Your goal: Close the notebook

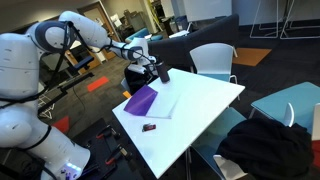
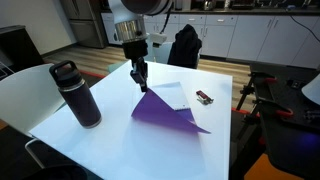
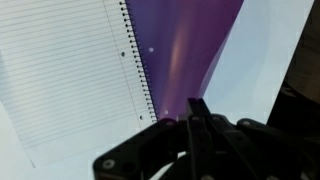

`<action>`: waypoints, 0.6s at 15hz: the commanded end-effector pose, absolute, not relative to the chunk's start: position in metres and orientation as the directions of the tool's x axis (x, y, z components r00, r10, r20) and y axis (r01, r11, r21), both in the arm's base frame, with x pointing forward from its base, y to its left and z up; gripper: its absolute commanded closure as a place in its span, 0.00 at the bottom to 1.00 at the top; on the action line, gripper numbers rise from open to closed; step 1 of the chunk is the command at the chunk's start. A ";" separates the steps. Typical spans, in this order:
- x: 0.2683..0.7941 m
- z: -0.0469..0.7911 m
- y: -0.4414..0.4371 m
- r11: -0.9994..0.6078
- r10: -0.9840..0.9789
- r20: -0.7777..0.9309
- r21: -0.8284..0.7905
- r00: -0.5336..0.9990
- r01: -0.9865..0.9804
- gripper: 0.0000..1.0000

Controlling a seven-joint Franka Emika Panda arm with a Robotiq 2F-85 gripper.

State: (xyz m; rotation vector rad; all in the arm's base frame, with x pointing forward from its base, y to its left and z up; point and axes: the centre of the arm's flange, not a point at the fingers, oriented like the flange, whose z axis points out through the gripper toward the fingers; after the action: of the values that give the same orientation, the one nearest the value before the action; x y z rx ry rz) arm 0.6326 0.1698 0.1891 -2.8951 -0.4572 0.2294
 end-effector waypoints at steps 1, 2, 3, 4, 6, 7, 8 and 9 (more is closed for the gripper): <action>0.636 0.193 0.166 -0.925 0.333 -0.133 -0.239 0.933 0.296 1.00; 0.638 0.198 0.160 -0.923 0.332 -0.125 -0.245 0.935 0.296 1.00; 0.641 0.205 0.152 -0.919 0.340 -0.122 -0.253 0.933 0.302 1.00; 0.645 0.211 0.143 -0.912 0.358 -0.127 -0.262 0.925 0.317 1.00; 0.653 0.221 0.124 -0.892 0.398 -0.137 -0.287 0.907 0.348 1.00; 0.658 0.224 0.115 -0.879 0.424 -0.149 -0.304 0.893 0.367 1.00; 0.664 0.228 0.101 -0.859 0.463 -0.172 -0.329 0.870 0.393 1.00; 0.668 0.230 0.087 -0.842 0.491 -0.182 -0.349 0.852 0.411 1.00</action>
State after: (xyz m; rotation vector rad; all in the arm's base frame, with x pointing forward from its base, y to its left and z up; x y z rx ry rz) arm 0.6524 0.1182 0.2125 -2.8169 -0.5906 0.2989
